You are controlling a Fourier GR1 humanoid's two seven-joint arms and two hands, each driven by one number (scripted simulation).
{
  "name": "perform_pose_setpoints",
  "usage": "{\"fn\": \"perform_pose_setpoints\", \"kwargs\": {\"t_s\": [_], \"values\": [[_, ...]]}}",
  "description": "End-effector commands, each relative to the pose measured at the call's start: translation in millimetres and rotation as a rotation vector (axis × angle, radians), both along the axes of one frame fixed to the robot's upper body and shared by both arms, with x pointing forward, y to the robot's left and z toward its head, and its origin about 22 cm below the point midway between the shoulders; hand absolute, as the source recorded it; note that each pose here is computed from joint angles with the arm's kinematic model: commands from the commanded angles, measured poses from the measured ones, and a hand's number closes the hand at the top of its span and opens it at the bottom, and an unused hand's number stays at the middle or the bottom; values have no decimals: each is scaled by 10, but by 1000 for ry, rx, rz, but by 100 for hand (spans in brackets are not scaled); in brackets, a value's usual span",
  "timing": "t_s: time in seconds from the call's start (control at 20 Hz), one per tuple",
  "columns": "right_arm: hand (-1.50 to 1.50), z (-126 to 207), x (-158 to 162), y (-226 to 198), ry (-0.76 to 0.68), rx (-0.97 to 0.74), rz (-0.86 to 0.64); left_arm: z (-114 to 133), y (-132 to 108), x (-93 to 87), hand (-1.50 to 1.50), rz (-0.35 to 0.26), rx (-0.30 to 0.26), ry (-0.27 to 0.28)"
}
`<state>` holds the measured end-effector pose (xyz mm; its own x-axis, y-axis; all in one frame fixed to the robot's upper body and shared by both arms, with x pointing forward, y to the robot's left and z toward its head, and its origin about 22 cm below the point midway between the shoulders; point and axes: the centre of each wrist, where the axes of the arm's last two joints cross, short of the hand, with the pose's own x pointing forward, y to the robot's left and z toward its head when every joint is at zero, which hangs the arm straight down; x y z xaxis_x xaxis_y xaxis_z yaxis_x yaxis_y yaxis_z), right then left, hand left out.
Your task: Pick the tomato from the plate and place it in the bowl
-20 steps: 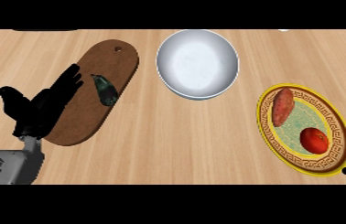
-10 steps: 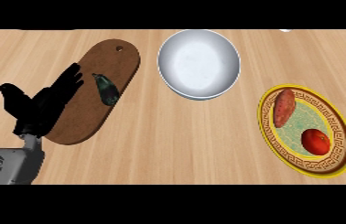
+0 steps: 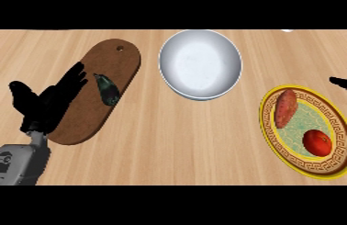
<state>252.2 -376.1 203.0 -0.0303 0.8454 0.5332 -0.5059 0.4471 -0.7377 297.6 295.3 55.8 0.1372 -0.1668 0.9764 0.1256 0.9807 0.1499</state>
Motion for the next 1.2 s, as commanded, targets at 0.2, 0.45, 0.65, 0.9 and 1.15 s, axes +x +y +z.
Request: {"fn": "perform_pose_setpoints", "kwargs": {"t_s": [0.2, 0.45, 0.65, 0.9, 1.15], "values": [[-150, -8, 124, 171, 83, -121, -9, 101, 37, -9, 0, 5, -7, -8], [-150, -263, 165, 118, 118, -166, -1, 45, -40, -115, 0, 6, -5, -5], [-150, -344, 130, 160, 120, -198, -14, 169, 64, -157, 0, 7, -4, -26], [-150, -324, 223, 110, 146, -187, -19, 97, -10, -80, 0, -2, 12, -5], [-150, -574, 258, 215, 128, -195, -19, -17, 18, 138, 0, 5, 1, 13]]}}
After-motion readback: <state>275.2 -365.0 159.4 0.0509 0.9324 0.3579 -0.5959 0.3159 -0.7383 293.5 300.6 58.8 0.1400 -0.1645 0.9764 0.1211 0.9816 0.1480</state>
